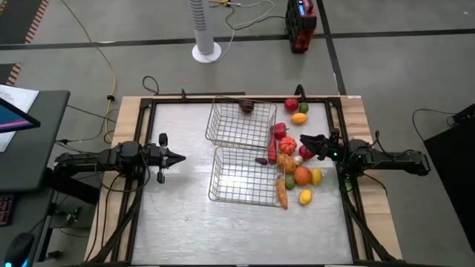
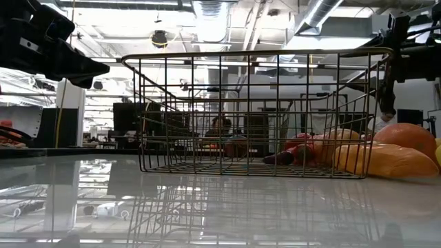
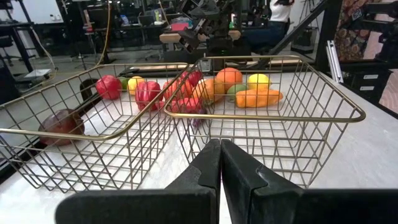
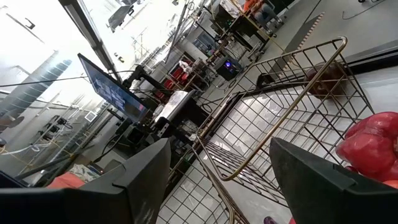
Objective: Sort produce into baskets
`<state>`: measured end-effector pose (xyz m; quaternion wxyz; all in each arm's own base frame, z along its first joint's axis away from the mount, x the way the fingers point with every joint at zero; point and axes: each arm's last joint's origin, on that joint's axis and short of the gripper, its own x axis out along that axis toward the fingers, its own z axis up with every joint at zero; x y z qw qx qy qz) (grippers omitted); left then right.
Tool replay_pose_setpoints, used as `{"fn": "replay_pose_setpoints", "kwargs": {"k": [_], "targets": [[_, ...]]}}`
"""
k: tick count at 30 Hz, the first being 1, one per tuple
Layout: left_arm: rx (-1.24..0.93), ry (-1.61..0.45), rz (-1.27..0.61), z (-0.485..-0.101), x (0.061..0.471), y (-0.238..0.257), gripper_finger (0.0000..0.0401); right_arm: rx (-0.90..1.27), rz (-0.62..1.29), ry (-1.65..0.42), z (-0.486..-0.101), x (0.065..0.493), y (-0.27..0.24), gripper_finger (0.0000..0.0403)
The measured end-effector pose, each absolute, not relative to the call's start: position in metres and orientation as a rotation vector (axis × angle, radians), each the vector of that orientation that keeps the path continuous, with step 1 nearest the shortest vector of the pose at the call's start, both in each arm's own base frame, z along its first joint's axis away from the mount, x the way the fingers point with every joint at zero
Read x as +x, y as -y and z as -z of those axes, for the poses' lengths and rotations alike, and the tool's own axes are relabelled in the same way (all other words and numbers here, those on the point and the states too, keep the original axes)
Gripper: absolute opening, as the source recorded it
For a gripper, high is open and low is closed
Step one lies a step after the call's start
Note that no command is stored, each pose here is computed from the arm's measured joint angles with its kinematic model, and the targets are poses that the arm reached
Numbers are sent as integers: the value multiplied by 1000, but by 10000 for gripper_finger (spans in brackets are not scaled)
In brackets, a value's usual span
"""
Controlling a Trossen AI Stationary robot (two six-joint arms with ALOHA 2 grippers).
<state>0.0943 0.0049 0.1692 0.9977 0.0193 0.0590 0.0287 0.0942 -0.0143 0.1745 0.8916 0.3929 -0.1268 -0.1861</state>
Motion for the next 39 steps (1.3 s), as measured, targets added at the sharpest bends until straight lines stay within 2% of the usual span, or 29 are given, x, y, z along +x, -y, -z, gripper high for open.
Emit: {"fn": "replay_pose_setpoints", "kwargs": {"k": [9, 17, 24, 35, 39], "targets": [[39, -118, -57, -169, 94, -5, 0, 816, 386, 263, -175, 94, 14, 301], [234, -124, -53, -169, 94, -5, 0, 815, 386, 263, -175, 94, 14, 301], [209, -95, -50, -171, 95, -5, 0, 816, 386, 264, -175, 94, 14, 301], [-94, 320, -63, -210, 90, -5, 0, 820, 386, 267, -175, 94, 14, 301], [-176, 396, -47, -217, 88, -5, 0, 917, 373, 299, -176, 94, 15, 301]]}}
